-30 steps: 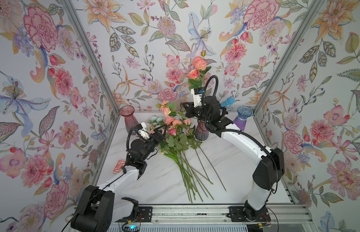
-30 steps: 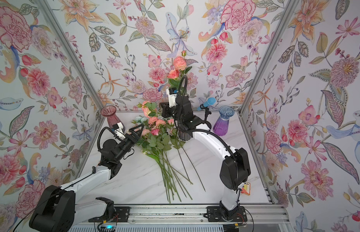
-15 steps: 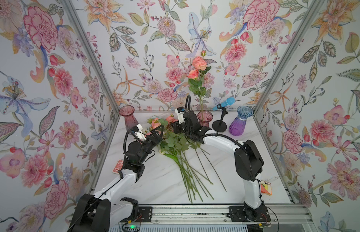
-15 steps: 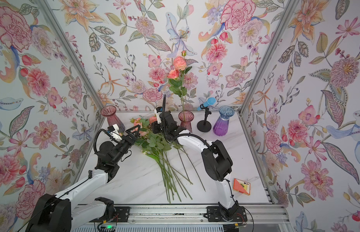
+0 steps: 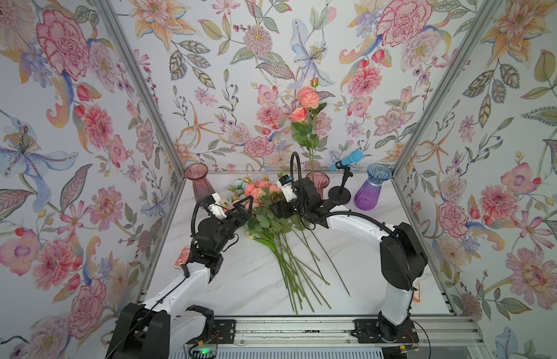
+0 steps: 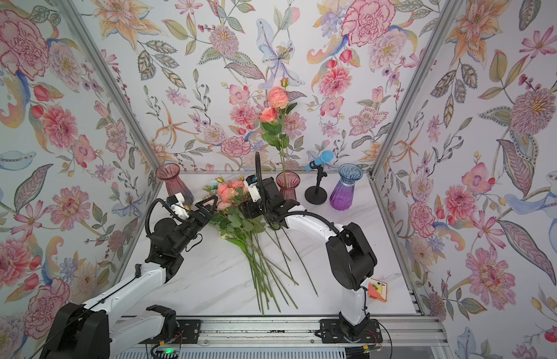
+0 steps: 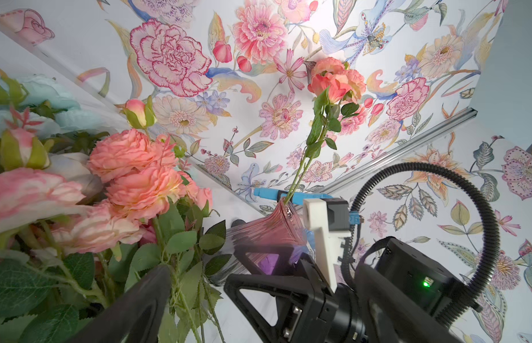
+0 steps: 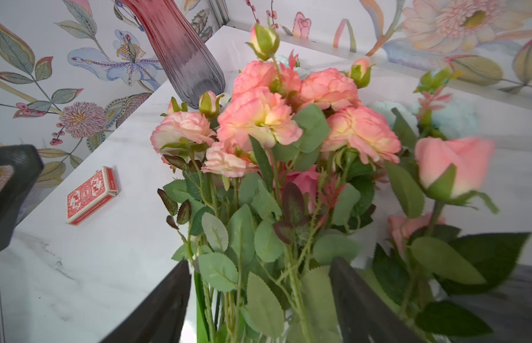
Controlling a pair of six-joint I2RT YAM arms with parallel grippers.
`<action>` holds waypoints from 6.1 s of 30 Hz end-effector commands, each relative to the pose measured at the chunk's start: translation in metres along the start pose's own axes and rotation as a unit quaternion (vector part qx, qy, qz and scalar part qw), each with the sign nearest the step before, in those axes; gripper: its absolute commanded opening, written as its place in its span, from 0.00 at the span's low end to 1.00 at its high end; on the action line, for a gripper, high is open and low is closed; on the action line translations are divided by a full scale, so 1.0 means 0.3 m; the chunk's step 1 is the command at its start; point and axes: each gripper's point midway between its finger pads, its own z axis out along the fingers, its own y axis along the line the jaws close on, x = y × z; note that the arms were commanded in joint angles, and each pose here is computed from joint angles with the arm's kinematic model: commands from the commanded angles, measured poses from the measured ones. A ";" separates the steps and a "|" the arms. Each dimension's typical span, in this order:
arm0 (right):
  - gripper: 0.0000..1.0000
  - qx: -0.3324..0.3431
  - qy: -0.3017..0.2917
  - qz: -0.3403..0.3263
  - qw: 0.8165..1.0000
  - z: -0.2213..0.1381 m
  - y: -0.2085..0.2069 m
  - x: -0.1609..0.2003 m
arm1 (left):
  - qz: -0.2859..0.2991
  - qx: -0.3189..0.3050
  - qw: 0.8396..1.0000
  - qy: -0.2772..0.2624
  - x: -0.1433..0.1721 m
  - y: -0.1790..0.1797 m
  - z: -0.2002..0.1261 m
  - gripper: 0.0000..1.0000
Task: Place the pink flowers into the vase
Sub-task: Adjust the flower at the center of the board, then pick up the flower at the center of the board, then place the flower in the vase.
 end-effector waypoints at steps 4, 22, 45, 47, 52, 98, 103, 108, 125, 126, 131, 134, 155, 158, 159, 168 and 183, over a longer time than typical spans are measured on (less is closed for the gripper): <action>0.72 0.015 0.083 -0.032 0.996 -0.026 -0.065 0.200 | 0.027 -0.006 1.000 -0.003 -0.019 -0.001 0.013 1.00; 0.42 0.030 0.189 -0.023 0.981 0.084 -0.153 0.461 | 0.039 -0.012 0.999 0.004 -0.019 -0.001 0.017 1.00; 0.00 0.035 0.058 -0.090 0.994 -0.067 0.035 0.111 | -0.010 0.043 0.998 0.053 0.051 -0.038 0.129 0.99; 0.00 0.019 0.045 -0.094 0.994 -0.084 0.073 0.076 | 0.007 0.040 0.997 0.059 0.056 -0.040 0.146 0.98; 0.00 -0.011 0.026 -0.102 0.994 -0.106 0.153 0.025 | 0.032 0.045 0.997 0.060 0.055 -0.064 0.174 0.95; 0.83 -0.030 -0.049 -0.127 0.990 -0.175 0.256 -0.200 | 0.176 0.038 0.984 0.008 -0.062 -0.171 0.203 0.00; 0.74 -0.037 -0.050 -0.131 0.989 -0.135 0.276 -0.235 | 0.179 0.052 0.982 0.003 -0.065 -0.208 0.190 0.00; 0.65 -0.046 -0.045 -0.131 0.989 -0.099 0.295 -0.239 | 0.181 0.056 0.982 -0.006 -0.082 -0.228 0.177 0.00; 0.24 -0.059 -0.040 -0.120 0.990 -0.052 0.327 -0.237 | 0.165 0.073 0.983 -0.013 -0.080 -0.259 0.161 0.00; 0.21 -0.059 -0.040 -0.120 0.990 -0.051 0.326 -0.238 | 0.164 0.074 0.984 -0.014 -0.080 -0.260 0.161 0.00; 0.05 -0.051 -0.041 -0.112 0.991 -0.058 0.306 -0.243 | 0.164 0.075 0.984 -0.016 -0.088 -0.270 0.162 0.04; 0.00 -0.046 -0.042 -0.103 0.993 -0.065 0.279 -0.247 | 0.168 0.068 0.983 -0.022 -0.101 -0.270 0.156 0.19; 0.00 0.046 -0.178 -0.096 0.978 -0.463 0.007 -0.556 | 0.217 0.030 0.975 -0.048 -0.163 -0.280 0.094 1.00; 0.00 0.079 -0.214 -0.097 0.969 -0.568 -0.061 -0.632 | 0.231 0.027 0.971 -0.052 -0.172 -0.290 0.086 1.00; 0.00 0.092 -0.226 -0.097 0.965 -0.601 -0.083 -0.654 | 0.235 0.027 0.970 -0.053 -0.176 -0.294 0.084 1.00; 0.00 0.147 -0.298 -0.080 0.940 -0.745 -0.229 -0.742 | 0.253 0.031 0.965 -0.060 -0.190 -0.316 0.077 1.00; 0.00 0.167 -0.361 -0.048 0.916 -0.680 -0.368 -0.813 | 0.280 0.028 0.958 -0.064 -0.201 -0.330 0.052 1.00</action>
